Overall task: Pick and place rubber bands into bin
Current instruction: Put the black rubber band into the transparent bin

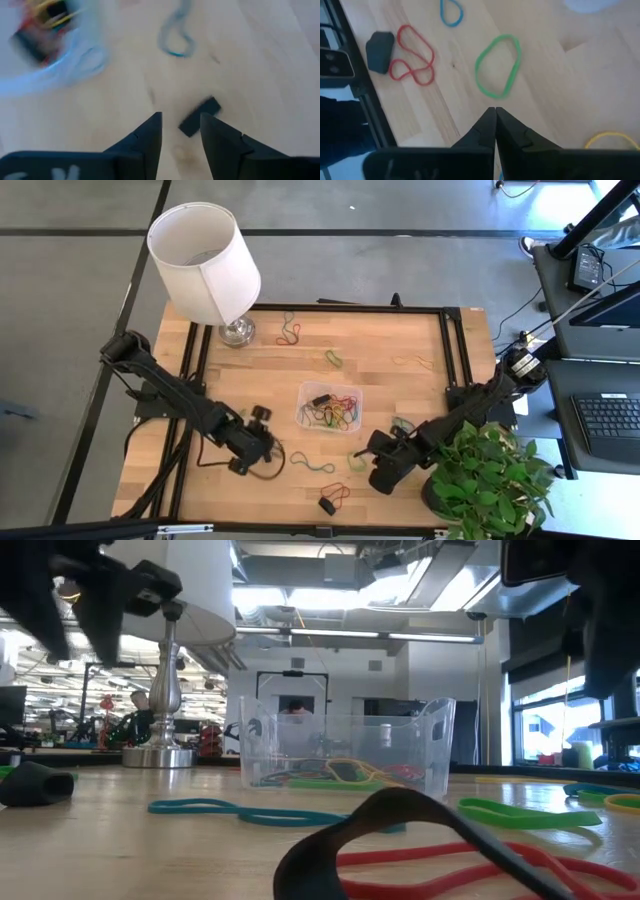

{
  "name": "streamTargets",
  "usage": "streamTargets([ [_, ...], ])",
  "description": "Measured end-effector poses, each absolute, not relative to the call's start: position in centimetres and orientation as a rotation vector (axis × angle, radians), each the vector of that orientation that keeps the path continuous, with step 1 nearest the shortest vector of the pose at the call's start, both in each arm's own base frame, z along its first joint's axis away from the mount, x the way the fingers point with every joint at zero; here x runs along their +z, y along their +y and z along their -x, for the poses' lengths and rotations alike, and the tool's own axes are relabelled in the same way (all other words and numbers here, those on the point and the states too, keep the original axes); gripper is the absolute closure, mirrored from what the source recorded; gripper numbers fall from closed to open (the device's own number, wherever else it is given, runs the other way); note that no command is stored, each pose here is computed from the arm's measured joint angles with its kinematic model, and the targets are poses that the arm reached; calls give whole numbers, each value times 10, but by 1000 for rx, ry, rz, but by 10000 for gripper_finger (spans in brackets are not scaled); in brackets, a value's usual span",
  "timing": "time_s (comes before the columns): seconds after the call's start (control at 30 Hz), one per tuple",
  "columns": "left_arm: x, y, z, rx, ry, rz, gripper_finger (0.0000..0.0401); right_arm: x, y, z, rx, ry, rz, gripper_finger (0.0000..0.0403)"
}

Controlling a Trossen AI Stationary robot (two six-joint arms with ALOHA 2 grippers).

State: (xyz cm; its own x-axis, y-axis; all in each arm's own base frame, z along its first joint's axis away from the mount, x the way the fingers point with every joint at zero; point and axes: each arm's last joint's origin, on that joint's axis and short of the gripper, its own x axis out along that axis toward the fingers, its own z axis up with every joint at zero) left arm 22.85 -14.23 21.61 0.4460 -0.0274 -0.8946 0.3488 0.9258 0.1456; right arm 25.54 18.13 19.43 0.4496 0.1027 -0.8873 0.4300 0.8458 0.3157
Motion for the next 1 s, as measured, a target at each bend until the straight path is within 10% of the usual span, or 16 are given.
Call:
streamTargets([
  [0.23, 186, -155, -238, -570, 1155, -554, 278, 195, 177, -259, -226, 1089, -565, 389],
  [0.67, 126, -167, -259, -576, 1272, -624, 291, 195, 177, -259, -175, 1096, -480, 389],
  [1.0, 183, -165, -274, -496, 1207, -484, 393, 195, 177, -259, -92, 1101, -346, 389],
])
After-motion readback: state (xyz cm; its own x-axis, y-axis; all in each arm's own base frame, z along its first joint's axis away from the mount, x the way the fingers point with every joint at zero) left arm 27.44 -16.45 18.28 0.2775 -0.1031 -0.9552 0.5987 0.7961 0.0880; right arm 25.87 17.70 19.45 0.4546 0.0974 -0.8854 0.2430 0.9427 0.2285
